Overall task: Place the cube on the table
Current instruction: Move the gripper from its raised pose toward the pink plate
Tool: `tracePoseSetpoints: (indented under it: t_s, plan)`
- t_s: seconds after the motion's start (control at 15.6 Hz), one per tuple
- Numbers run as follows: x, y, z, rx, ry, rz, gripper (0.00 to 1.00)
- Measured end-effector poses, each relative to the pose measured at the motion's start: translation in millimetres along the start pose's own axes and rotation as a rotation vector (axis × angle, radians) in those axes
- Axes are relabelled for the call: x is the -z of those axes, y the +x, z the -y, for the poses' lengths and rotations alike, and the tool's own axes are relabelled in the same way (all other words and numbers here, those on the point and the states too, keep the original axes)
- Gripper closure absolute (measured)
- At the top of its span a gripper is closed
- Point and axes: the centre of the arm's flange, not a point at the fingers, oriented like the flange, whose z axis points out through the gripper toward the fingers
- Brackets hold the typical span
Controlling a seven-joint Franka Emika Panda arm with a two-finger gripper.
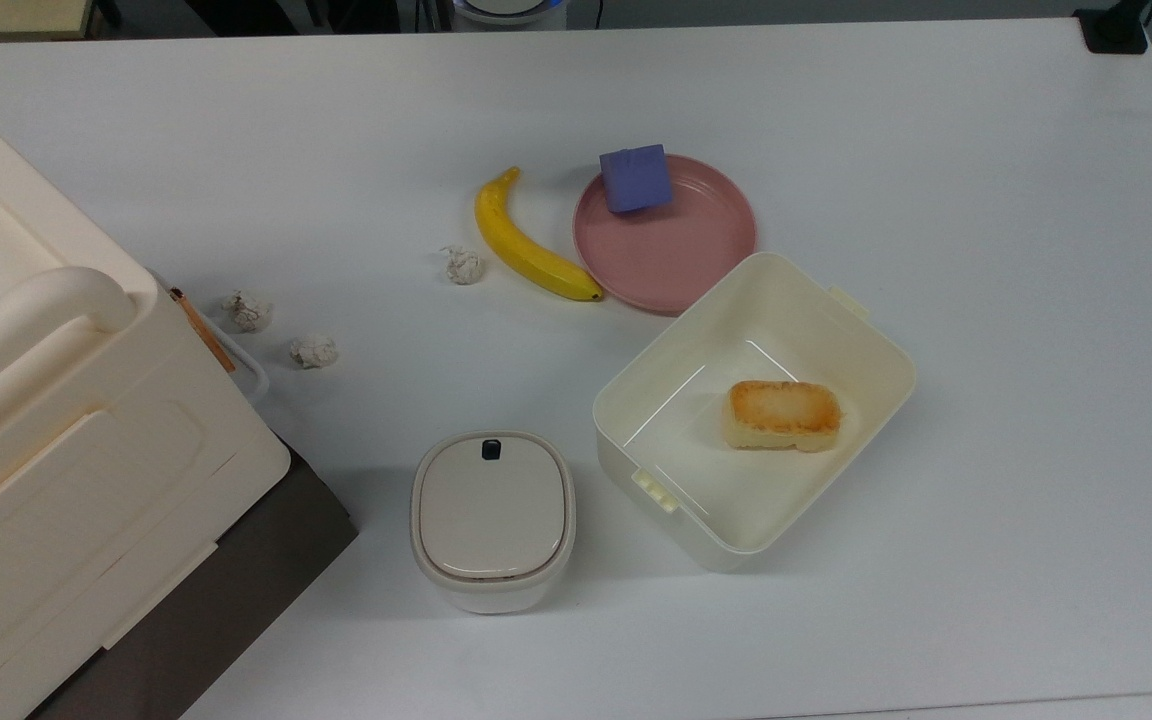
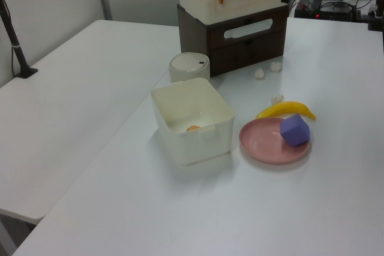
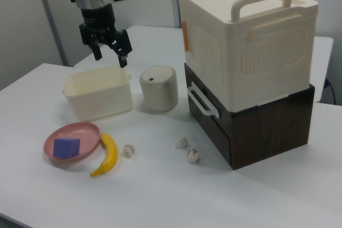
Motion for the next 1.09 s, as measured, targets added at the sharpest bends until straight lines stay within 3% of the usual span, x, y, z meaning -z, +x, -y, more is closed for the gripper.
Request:
tracePoseSetpoints:
  t_s: [0.9, 1.09]
  plan:
    - [0, 0, -23, -0.043, -0.003, 0.001, 0.00]
    - [-5, 1, -25, -0.075, -0.029, 0.010, 0.00]
